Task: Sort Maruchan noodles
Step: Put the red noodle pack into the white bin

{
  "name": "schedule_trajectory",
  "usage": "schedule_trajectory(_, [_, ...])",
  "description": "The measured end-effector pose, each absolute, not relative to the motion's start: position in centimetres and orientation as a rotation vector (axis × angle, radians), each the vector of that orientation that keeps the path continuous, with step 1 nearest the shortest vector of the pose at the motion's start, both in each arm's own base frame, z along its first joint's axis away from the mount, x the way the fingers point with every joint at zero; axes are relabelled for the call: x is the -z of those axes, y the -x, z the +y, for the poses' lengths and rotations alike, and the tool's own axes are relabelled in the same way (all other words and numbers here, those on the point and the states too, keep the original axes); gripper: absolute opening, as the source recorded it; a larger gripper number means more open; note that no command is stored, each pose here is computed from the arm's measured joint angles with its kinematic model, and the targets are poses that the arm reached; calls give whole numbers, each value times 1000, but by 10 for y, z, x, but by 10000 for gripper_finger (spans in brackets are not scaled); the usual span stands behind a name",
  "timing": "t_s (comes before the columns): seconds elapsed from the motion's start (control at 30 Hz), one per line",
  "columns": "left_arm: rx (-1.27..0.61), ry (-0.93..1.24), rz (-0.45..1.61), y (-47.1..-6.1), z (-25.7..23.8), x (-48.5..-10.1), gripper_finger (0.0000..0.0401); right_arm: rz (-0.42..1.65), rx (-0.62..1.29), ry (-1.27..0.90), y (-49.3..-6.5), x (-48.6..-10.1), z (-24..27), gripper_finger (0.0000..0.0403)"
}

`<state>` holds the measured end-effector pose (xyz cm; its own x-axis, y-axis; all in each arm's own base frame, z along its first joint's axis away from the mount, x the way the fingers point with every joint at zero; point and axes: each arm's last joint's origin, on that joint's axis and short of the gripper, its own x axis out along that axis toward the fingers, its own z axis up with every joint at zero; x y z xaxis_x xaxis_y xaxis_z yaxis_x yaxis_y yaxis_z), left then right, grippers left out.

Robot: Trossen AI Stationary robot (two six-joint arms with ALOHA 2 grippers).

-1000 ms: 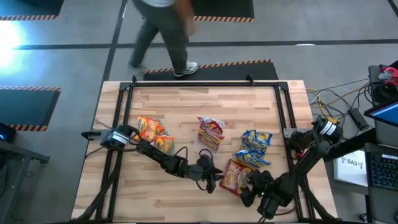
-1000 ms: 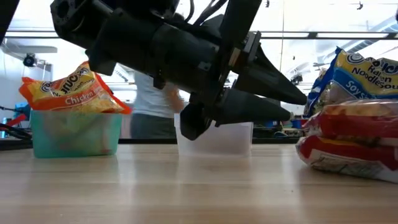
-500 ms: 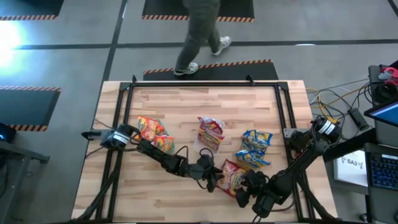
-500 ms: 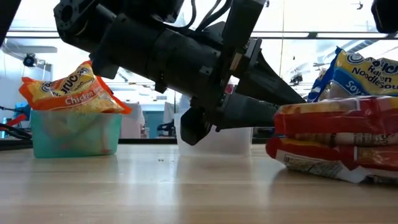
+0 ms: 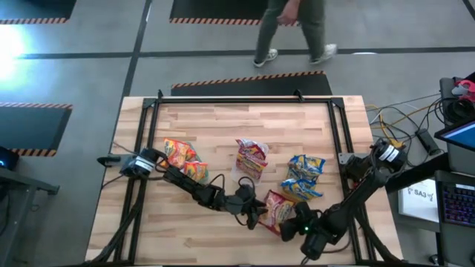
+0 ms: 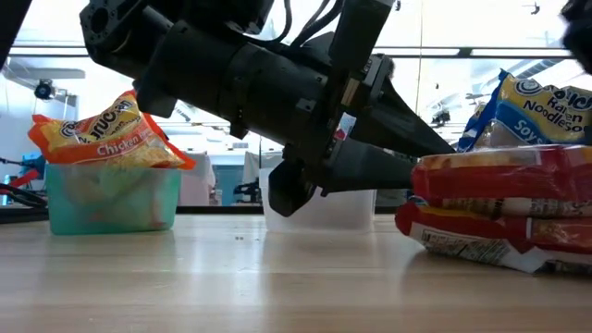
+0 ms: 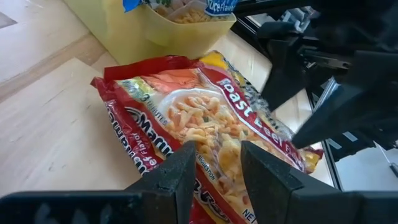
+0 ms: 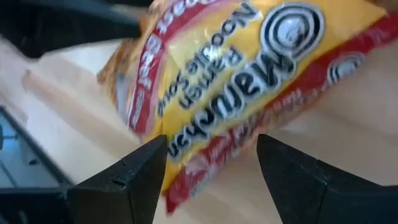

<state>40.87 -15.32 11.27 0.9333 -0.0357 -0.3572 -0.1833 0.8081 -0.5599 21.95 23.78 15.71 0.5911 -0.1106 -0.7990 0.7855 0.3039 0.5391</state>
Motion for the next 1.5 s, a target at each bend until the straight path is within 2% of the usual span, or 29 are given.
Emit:
schedule_trajectory(0.3, [-54,629,379,-409,-154,-112,110,714,699,-1054,-228,-149,227,238])
schedule_trajectory(0.8, [-13,628,397,-408,-155,-112,110,605,564,-924,-236,-161,229,238])
schedule_trajectory(1.07, [-11,628,398,-408,-156,-112,110,592,561,-898,-237,-161,228,234])
schedule_trajectory(1.2, [-11,629,396,-408,-156,-112,110,594,559,-889,-238,-161,227,211])
schedule_trajectory(1.5, [-13,629,389,-409,-155,-113,110,614,545,-871,-238,-161,227,109])
